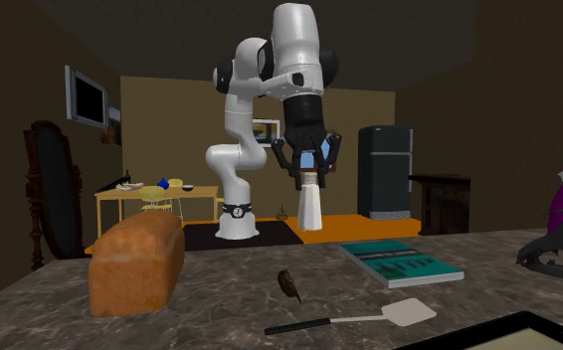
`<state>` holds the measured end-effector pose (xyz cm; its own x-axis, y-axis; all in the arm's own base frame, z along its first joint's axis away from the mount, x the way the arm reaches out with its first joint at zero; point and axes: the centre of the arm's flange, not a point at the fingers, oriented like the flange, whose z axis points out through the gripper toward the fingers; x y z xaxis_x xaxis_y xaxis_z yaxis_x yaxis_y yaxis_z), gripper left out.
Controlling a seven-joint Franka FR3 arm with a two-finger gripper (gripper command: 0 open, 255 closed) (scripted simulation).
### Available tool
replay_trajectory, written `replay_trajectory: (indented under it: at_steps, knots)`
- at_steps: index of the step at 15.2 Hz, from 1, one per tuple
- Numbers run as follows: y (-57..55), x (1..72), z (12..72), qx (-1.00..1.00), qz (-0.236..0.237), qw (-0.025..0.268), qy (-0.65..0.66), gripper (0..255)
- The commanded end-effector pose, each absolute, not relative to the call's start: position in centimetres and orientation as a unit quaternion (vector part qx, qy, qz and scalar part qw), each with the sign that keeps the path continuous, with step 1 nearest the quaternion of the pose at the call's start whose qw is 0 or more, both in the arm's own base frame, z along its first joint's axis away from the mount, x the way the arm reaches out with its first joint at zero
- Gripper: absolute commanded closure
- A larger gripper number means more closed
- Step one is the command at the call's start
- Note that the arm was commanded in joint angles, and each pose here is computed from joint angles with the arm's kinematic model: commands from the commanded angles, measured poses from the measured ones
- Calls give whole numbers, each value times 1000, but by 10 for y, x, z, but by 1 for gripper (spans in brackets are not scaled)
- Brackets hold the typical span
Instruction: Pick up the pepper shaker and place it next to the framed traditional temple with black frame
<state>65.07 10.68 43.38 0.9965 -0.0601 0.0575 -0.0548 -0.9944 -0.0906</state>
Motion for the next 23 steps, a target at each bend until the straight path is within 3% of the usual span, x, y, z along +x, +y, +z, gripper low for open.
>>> replay_trajectory:
  at_steps: [1,23]
  knots:
    - [108,650,423,-998,-30,45,29,255]
    - [108,650,307,-998,-30,45,29,255]
